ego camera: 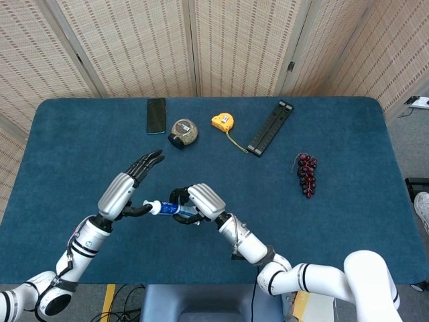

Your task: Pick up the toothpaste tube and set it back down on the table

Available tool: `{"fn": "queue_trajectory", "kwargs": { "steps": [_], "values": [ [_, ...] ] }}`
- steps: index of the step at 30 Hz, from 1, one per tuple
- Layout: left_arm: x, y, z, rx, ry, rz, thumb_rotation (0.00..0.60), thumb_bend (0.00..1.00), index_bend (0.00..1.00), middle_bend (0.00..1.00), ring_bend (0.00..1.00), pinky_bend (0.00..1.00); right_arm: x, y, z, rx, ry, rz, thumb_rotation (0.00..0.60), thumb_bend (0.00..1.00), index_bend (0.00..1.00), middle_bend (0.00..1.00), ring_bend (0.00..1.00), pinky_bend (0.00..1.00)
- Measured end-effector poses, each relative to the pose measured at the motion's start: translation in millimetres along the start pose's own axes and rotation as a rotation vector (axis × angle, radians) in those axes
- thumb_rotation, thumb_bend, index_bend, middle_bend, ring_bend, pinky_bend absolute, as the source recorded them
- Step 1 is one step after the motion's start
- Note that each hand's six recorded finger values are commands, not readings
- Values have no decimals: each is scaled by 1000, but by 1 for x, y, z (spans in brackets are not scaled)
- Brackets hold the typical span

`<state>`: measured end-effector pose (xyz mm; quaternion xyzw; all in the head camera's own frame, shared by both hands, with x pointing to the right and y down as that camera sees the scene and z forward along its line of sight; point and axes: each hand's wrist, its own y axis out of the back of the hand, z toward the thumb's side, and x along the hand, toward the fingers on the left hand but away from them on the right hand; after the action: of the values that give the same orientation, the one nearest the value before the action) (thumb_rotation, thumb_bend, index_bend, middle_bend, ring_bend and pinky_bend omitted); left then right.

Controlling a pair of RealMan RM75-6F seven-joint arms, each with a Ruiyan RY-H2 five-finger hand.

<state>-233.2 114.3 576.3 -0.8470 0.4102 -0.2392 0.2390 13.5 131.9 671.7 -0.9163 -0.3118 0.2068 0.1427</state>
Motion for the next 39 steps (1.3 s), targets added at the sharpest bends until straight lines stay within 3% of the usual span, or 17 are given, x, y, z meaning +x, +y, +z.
{"fn": "queue_trajectory", "kwargs": {
  "steps": [11, 29, 39],
  "values": [
    [10, -16, 0, 148, -45, -7, 0, 0, 0, 41, 34, 134, -4, -5, 15, -23, 4, 9, 600, 608, 690, 665, 528, 469],
    [13, -21, 2, 305, -68, -37, 0, 0, 0, 40, 28, 131, -4, 1, 17, -31, -1, -9, 600, 620, 703, 677, 540, 469],
    [14, -30, 8, 286, -69, -82, 0, 0, 0, 40, 29, 131, -6, 2, 23, -38, 12, -18, 600, 652, 748, 728, 568, 469]
  ]
}}
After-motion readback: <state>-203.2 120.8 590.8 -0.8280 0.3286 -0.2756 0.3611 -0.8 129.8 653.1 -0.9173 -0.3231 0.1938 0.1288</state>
